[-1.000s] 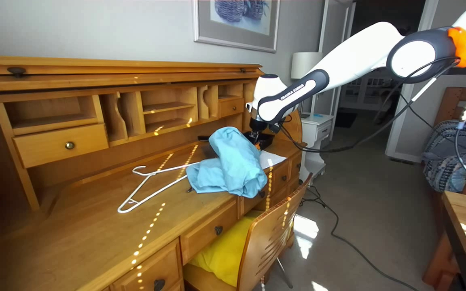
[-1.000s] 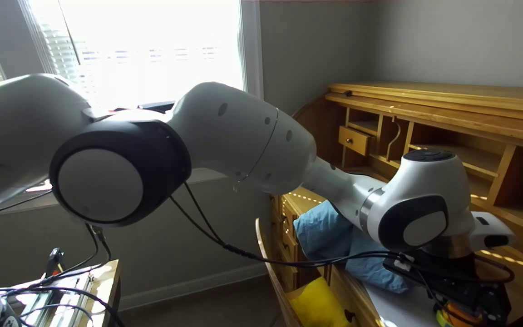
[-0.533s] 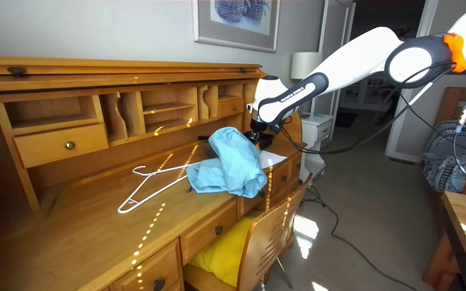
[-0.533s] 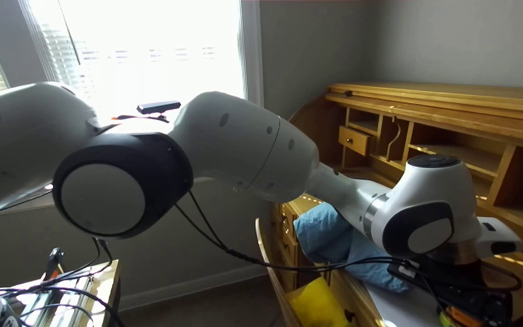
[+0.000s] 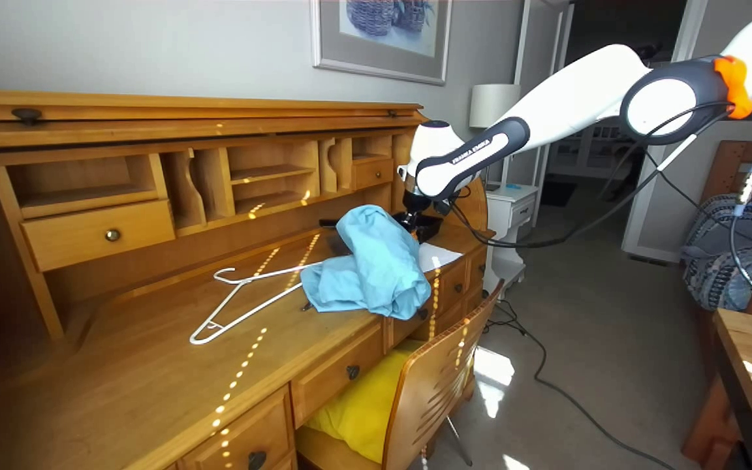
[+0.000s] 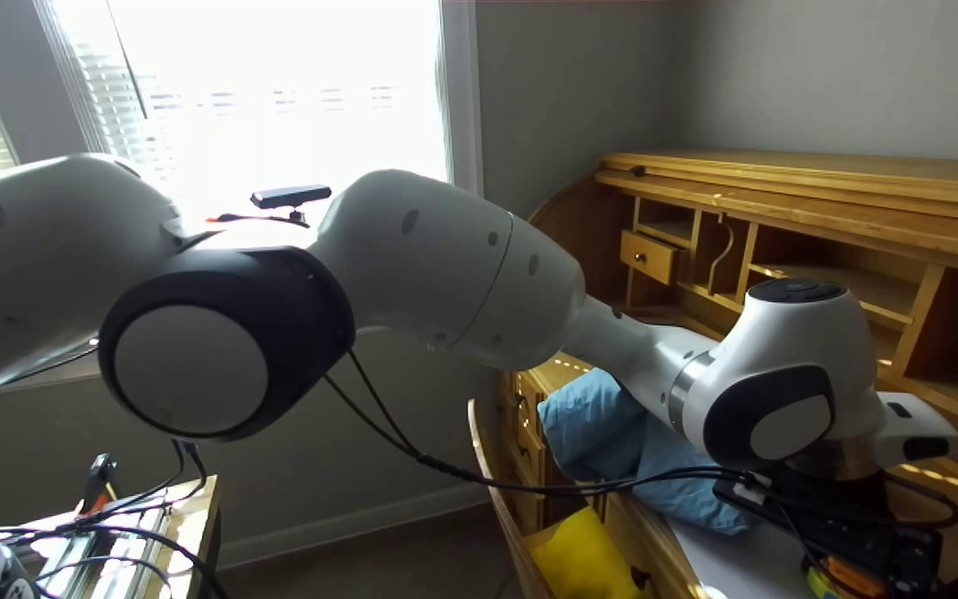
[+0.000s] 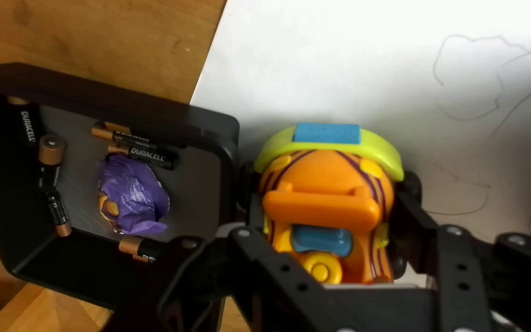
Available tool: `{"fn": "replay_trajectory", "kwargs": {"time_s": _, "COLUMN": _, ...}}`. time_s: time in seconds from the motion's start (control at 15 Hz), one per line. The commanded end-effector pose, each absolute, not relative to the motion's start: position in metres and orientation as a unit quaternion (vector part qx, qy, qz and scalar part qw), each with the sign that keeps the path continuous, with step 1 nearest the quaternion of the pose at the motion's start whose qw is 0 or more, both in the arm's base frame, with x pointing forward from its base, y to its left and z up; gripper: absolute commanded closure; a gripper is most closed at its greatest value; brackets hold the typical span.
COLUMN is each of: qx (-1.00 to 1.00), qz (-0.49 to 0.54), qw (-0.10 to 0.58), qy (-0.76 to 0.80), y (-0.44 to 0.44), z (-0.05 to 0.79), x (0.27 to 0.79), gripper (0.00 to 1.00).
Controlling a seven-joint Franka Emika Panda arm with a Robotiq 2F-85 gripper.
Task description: Put the car in the black box.
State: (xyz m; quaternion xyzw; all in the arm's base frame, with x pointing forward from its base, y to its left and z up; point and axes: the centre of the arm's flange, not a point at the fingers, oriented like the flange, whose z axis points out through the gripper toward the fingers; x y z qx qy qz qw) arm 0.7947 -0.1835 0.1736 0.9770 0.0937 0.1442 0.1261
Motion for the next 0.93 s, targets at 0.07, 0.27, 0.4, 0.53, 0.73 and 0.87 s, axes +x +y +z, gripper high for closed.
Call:
{"fn": "replay_trajectory", "kwargs": {"time_s": 0.07, "qx": 0.974, "qz": 0.171, "qw": 0.12, "qy": 0.091, "y": -0.178, "z": 0.197, "x": 0.788, "gripper": 0.57}}
{"fn": "replay_trajectory", "kwargs": {"time_s": 0.27, "qx": 0.97, "qz": 0.193, "qw": 0.12, "qy": 0.087, "y": -0.175, "z": 0.21, "x": 0.787, "gripper": 0.57}}
{"fn": "replay_trajectory", "kwargs": {"time_s": 0.4, "qx": 0.97, "qz": 0.204, "qw": 0.118, "qy": 0.066, "y": -0.177, "z": 0.218, "x": 0.787, "gripper": 0.57}}
{"fn": "replay_trajectory", "kwargs": {"time_s": 0.53, "qx": 0.969, "qz": 0.218, "qw": 0.107, "qy": 0.046, "y": -0.18, "z": 0.227, "x": 0.786, "gripper": 0.57}}
{"fn": "replay_trajectory", "kwargs": {"time_s": 0.73, "qx": 0.964, "qz": 0.243, "qw": 0.103, "qy": 0.002, "y": -0.189, "z": 0.241, "x": 0.785, "gripper": 0.57}}
{"fn": "replay_trajectory", "kwargs": {"time_s": 0.87, "qx": 0.959, "qz": 0.258, "qw": 0.109, "qy": -0.048, "y": -0.199, "z": 0.248, "x": 0.785, "gripper": 0.57}}
